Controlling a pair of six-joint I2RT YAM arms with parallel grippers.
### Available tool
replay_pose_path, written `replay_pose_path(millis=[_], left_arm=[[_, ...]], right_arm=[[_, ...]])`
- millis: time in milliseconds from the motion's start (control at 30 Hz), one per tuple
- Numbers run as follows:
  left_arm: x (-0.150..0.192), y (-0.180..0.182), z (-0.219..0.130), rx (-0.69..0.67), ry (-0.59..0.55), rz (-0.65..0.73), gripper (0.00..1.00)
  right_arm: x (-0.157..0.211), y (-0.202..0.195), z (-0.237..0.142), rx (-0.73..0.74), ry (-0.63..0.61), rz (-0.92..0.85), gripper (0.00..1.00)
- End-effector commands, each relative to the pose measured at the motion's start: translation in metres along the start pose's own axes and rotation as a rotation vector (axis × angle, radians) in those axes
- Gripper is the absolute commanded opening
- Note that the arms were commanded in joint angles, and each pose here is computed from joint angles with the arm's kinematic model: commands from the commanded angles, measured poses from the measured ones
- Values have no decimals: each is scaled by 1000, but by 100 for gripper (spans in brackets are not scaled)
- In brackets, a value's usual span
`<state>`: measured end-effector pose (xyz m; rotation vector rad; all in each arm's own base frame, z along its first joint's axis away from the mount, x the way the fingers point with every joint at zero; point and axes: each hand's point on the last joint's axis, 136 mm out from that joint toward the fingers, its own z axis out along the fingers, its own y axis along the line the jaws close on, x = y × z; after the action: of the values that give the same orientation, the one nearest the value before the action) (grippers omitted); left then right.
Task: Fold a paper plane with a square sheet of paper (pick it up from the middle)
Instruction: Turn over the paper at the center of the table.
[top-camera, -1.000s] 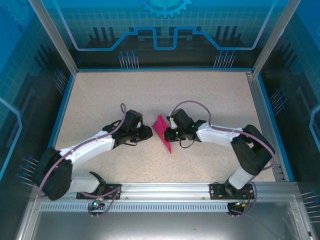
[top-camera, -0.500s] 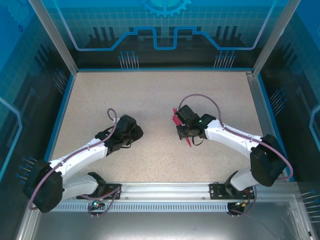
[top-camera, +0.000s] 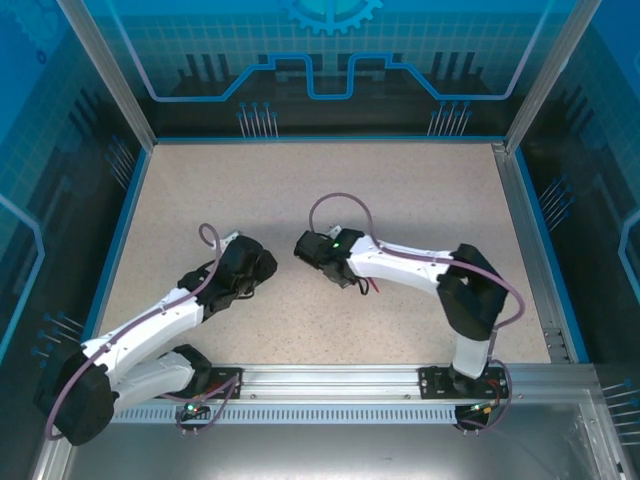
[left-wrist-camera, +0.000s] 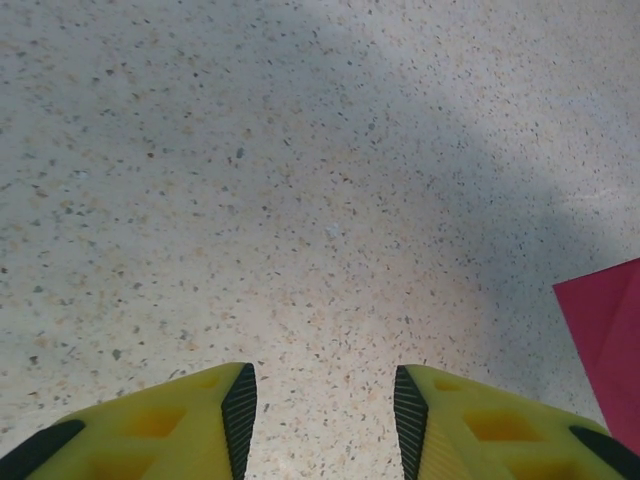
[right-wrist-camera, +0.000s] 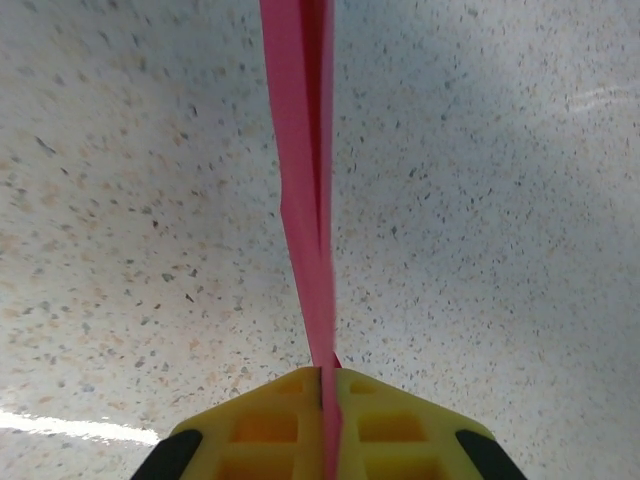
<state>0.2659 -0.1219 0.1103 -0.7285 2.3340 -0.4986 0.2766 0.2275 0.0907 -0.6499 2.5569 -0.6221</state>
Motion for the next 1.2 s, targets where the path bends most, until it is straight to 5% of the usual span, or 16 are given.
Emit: replay_pose_path(millis=[0,267,500,933,1167], left_arm=[[0,20,-4,-47,-19,5,47],[3,27,-5,-39,-14,-5,51],[8,25,-5,-36,18,10,54],[19,17,-2,-17,96,44,58],[32,8,-2,19,178,58,59]], right_arm=[[8,0,0,112,42,-26,7],[18,52,11,75,91,-105,10],[32,94,17,-111,147,-53,17],[24,112,-12,-414,120,122,48],[23,108,-23,-448,206,165,54]])
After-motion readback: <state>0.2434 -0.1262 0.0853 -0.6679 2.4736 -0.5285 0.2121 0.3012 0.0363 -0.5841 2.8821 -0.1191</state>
